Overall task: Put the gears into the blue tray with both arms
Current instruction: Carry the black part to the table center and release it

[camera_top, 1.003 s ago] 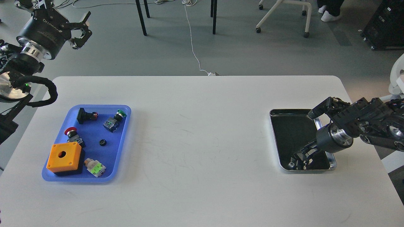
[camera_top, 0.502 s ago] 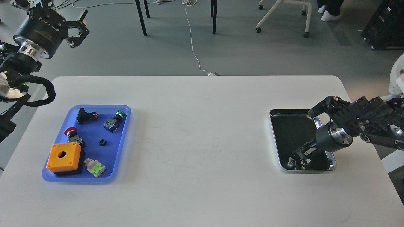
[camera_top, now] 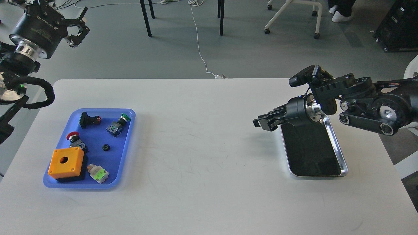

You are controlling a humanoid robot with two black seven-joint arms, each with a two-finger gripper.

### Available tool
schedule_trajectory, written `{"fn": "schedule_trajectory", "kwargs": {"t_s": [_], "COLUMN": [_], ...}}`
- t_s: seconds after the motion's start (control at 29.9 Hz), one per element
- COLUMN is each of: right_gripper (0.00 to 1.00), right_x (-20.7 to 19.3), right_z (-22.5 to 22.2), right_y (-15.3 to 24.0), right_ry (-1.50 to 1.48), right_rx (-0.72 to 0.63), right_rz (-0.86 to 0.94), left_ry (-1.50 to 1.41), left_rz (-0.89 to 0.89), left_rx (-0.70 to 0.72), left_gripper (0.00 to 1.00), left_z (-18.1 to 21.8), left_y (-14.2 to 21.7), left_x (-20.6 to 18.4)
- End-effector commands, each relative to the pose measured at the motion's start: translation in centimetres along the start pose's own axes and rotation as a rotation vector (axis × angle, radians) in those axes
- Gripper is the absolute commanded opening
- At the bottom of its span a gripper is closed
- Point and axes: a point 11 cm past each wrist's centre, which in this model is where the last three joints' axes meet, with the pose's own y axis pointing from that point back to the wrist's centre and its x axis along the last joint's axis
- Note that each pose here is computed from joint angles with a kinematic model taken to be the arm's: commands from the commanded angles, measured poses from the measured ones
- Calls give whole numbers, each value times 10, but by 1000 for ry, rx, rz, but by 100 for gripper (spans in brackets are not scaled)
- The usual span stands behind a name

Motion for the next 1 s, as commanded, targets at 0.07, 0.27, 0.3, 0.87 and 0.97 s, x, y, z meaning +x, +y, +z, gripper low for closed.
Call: {"fn": "schedule_trajectory", "kwargs": {"t_s": [0.07, 0.27, 0.3, 0.87, 0.97], "right_gripper": [19, 19, 19, 21, 21], "right_x": [0, 6, 6, -20, -29], "right_z": [-33, -77, -85, -61, -64], "right_y": [-41, -91, -99, -126, -129], "right_ry": [79, 128, 131, 110, 93], "right_rx": [91, 186, 201, 108, 117], "right_rz": [77, 136, 143, 210, 199], "left_ry": [-1, 0, 1, -3, -4], "left_rz": [1, 7, 8, 10, 9], "left_rx": [2, 2, -2, -3, -5], "left_gripper": [98, 98, 98, 98, 98], "left_z": [0, -2, -2, 0, 1], "left_y": [1, 3, 3, 3, 3], "left_x": [1, 3, 3, 4, 4]}}
